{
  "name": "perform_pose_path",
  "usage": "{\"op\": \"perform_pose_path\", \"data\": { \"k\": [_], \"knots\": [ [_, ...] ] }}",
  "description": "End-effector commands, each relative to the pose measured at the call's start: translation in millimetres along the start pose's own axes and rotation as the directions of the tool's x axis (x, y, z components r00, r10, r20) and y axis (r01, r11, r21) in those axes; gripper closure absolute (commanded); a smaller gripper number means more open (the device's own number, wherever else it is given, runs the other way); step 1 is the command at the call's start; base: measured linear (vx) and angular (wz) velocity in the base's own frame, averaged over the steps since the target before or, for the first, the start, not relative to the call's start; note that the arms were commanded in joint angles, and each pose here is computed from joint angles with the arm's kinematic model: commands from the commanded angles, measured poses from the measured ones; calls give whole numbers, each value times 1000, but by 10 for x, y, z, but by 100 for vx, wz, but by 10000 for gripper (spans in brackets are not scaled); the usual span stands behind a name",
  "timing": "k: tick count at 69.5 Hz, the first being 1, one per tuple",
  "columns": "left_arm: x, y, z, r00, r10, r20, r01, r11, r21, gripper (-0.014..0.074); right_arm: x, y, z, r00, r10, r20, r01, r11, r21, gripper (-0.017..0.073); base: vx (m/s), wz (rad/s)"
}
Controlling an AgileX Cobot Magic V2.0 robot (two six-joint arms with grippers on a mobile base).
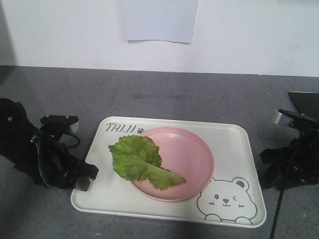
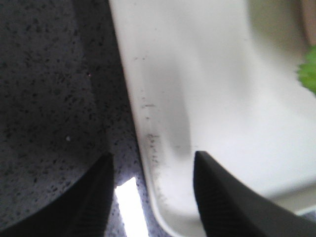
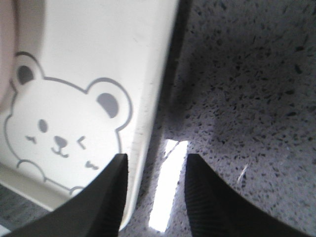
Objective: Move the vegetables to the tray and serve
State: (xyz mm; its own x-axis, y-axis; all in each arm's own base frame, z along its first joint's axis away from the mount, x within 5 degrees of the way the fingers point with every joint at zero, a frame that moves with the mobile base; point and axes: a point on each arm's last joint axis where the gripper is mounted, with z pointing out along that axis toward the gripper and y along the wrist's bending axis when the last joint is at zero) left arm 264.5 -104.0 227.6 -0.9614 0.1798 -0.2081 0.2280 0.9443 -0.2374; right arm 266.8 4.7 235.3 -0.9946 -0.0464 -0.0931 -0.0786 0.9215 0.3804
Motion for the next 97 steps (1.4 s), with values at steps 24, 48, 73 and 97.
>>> {"op": "perform_pose_path", "data": {
  "k": [24, 48, 73, 97],
  "knots": [
    [425, -140, -1179, 912, 209, 353, -186, 978, -97, 165, 568, 500, -843, 917, -189, 352, 161, 981, 110, 324, 0, 0],
    [1102, -45, -1697, 765, 235, 600, -124, 968, -220, 165, 1429, 587, -951, 786, -335, 520, 152, 919, 363, 322, 0, 0],
    [1480, 64, -1415, 647, 241, 724, -119, 969, -216, 171, 1921, 575, -996, 665, -379, 644, 130, 908, 399, 320, 0, 0],
    [1478, 69, -1393, 637, 242, 732, -119, 969, -216, 449, 1949, 583, -1008, 652, -385, 654, 134, 907, 400, 428, 0, 0]
  ]
}}
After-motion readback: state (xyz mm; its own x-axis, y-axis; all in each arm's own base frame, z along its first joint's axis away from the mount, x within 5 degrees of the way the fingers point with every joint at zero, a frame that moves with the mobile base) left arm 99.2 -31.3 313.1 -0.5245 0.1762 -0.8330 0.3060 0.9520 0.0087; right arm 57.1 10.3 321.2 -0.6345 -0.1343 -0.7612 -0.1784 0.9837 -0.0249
